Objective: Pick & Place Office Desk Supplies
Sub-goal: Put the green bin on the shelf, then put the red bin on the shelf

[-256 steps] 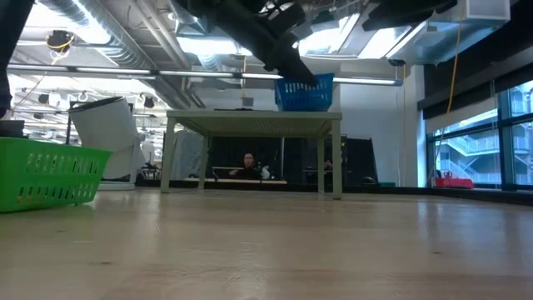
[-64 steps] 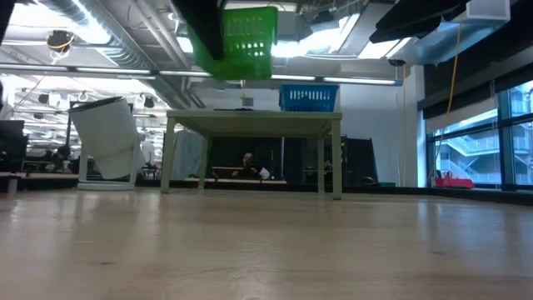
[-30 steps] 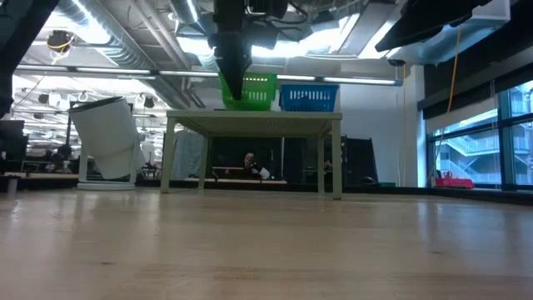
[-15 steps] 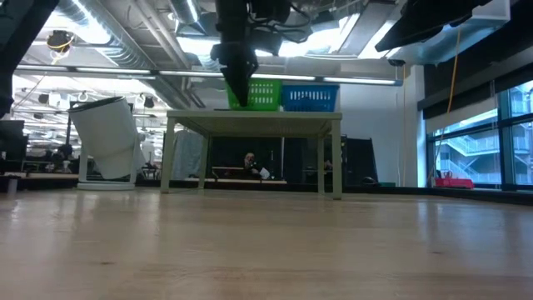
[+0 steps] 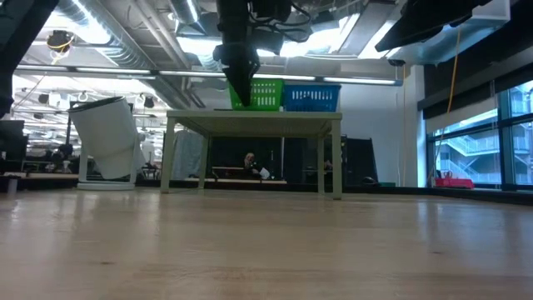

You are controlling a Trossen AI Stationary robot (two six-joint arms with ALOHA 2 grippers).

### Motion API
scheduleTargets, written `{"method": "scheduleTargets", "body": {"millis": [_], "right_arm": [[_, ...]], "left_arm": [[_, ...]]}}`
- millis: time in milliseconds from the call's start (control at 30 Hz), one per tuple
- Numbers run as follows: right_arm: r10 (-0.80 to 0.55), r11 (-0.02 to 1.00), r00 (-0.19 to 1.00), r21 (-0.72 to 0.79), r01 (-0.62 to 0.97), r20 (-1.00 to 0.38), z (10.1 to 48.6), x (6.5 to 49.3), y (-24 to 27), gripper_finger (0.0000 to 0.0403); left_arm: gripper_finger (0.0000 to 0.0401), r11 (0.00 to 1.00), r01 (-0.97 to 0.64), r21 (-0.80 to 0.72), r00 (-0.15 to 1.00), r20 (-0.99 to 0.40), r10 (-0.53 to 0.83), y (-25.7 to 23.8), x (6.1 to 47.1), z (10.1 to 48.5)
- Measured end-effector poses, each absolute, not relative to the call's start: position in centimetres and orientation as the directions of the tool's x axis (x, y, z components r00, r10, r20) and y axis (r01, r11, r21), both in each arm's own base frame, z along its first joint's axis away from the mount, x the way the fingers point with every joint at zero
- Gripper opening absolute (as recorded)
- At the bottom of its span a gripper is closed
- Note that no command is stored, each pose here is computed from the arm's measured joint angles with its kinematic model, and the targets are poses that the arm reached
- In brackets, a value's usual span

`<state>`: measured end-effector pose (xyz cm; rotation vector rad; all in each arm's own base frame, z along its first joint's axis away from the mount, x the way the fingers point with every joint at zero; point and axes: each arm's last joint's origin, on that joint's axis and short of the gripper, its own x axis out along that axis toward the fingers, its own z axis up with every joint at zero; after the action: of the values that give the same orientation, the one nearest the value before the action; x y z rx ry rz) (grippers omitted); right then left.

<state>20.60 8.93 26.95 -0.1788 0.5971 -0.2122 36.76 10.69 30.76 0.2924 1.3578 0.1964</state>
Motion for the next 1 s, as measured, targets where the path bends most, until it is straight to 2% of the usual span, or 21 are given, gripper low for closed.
{"method": "scheduleTargets", "body": {"millis": [400,700,1000], "right_arm": [[-0.249,0.963,0.806,-0.227,0.146,-0.537,26.9,20.6,8.9,0.0258],[-0.249,0.963,0.806,-0.227,0.146,-0.537,26.9,20.6,8.9,0.0258],[-0.249,0.963,0.806,-0.226,0.146,-0.537,26.9,20.6,8.9,0.0258]], "left_arm": [[0.0054,0.942,-0.070,0.329,0.193,-0.922,0.336,10.8,36.7,30.8],[0.0100,0.941,-0.078,0.328,0.197,-0.921,0.337,10.2,36.9,30.8],[0.0134,0.910,-0.081,0.406,0.206,-0.887,0.414,9.5,37.2,31.8]]}}
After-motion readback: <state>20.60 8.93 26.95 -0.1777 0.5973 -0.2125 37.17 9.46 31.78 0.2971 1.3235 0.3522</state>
